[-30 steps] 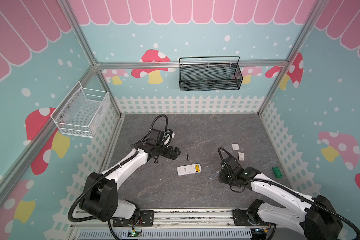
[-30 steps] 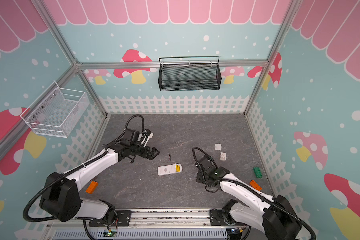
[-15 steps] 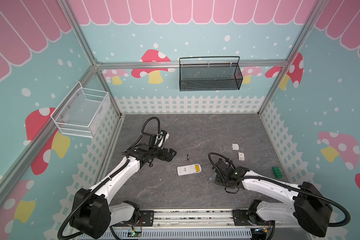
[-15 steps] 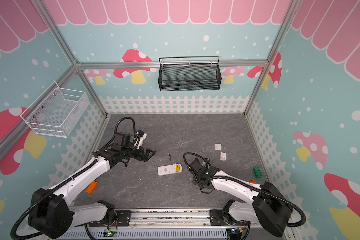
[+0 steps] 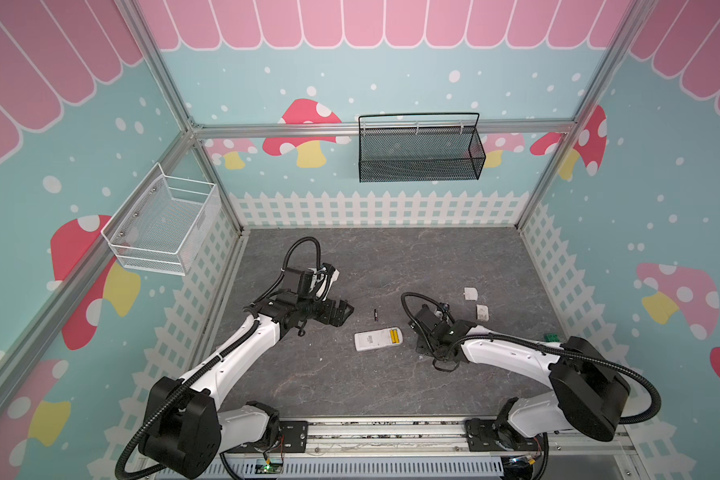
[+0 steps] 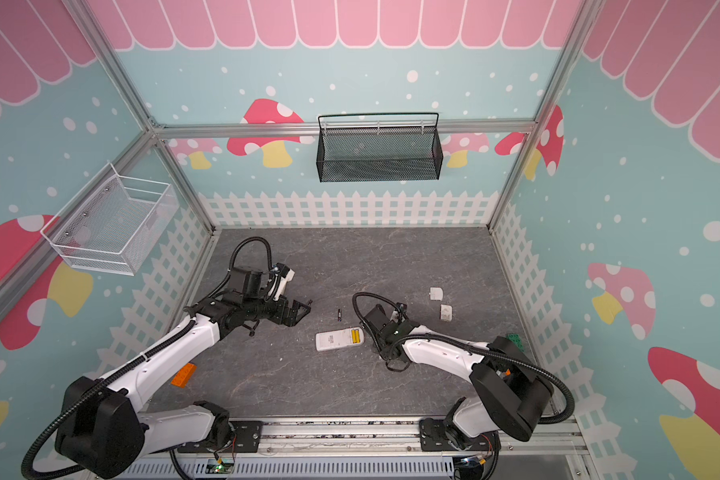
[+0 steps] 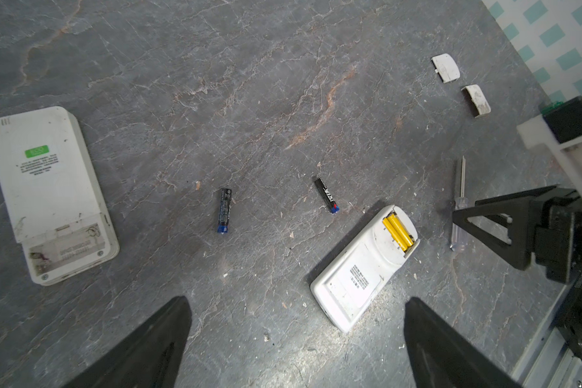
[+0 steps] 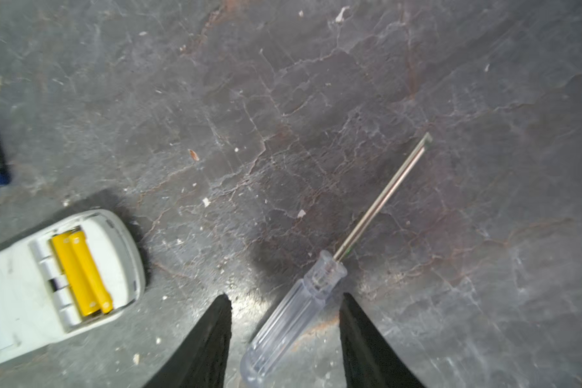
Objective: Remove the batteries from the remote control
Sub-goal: 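Lower the right gripper onto the clear-handled screwdriver and close on its handle, then lift the screwdriver with the right gripper and turn its tip toward the remote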
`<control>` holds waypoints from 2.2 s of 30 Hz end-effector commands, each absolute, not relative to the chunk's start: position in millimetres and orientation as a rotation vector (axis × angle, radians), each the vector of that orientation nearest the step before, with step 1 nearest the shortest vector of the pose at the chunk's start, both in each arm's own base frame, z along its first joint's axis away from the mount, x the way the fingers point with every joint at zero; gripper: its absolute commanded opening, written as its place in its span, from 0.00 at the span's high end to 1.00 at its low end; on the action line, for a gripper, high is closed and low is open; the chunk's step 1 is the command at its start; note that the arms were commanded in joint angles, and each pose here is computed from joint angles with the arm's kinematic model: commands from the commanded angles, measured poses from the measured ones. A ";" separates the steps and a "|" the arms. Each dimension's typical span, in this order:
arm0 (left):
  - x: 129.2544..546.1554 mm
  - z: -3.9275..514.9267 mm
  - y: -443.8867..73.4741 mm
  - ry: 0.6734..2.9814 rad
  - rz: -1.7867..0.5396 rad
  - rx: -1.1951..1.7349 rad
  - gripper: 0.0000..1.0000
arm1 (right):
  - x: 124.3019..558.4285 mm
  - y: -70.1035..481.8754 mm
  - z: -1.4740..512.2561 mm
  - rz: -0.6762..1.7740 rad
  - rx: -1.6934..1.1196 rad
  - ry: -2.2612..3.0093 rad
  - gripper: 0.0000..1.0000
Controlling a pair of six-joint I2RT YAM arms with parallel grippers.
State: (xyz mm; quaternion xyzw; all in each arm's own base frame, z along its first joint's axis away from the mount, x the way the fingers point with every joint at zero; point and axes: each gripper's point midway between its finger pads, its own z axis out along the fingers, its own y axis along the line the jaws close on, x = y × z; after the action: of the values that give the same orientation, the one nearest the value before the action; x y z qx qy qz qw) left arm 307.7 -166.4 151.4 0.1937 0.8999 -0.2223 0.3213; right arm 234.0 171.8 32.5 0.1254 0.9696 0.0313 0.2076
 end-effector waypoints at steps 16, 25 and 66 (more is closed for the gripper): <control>306.8 155.4 -164.3 2.331 -0.580 0.532 0.01 | 211.9 157.6 4.8 0.069 0.347 2.759 0.75; 304.1 158.1 -162.0 2.315 -0.600 0.526 0.01 | 214.0 147.6 14.1 0.047 0.288 2.708 0.96; 270.5 202.3 -192.2 2.167 -1.013 0.656 0.11 | 264.7 236.2 139.4 0.132 -1.143 1.728 1.00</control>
State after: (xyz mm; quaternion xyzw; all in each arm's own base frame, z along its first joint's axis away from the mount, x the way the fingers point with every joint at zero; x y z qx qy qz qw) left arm 278.2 -182.2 192.7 0.2325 0.8420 -0.3560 0.3319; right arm 270.7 217.3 134.0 -0.4023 0.7746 0.0448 0.4860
